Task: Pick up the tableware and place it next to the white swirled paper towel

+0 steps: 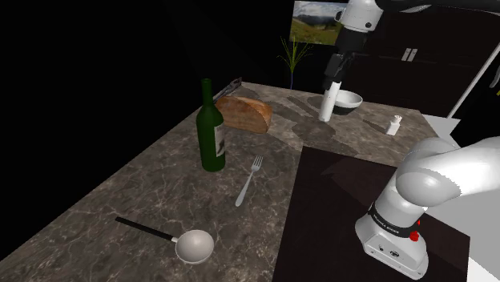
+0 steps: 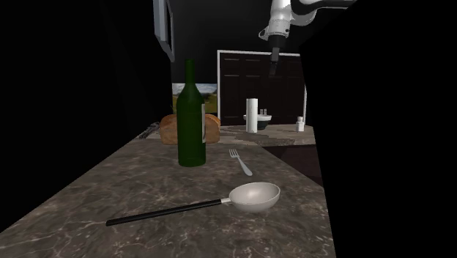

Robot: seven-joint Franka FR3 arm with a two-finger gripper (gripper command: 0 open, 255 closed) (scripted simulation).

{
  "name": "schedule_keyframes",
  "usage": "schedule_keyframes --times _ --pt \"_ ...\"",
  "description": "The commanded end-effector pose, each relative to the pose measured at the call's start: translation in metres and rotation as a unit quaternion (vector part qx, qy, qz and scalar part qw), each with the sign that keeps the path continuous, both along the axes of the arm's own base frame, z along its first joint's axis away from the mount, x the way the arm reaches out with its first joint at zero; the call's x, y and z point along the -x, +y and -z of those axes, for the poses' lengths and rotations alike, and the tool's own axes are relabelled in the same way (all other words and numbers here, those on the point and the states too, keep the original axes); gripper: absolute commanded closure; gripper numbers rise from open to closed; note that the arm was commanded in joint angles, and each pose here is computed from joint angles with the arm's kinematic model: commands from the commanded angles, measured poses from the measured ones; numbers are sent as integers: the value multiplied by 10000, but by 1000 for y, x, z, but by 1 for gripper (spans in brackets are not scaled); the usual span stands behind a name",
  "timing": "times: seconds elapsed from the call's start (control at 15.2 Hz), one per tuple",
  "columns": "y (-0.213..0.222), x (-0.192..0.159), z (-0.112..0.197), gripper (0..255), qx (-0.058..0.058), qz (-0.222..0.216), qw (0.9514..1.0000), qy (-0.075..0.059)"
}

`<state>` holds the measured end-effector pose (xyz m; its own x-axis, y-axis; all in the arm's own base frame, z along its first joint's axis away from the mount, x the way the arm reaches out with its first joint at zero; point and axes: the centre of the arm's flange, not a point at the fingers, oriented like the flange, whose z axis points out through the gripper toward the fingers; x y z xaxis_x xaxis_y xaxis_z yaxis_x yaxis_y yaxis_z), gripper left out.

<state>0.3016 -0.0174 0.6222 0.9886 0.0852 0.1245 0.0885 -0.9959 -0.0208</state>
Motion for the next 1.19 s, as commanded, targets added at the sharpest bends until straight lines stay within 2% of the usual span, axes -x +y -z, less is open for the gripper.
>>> schedule_keyframes --times 0.0,0.13,0.26,0.4,0.53,0.79,0.92,1.12 --pt "0 0 0 0 0 0 10000 0" --pt "20 2 19 0 -11 443 9990 20" --pt "40 2 37 0 -22 884 9961 40" --pt "60 0 55 0 -32 1325 9912 60" --pt "80 -3 74 0 -43 1762 9843 80" --pt "119 -15 110 0 -64 2626 9648 120" --pt "137 -24 129 0 -75 3050 9522 139" --pt "163 -39 156 0 -90 3676 9298 167"
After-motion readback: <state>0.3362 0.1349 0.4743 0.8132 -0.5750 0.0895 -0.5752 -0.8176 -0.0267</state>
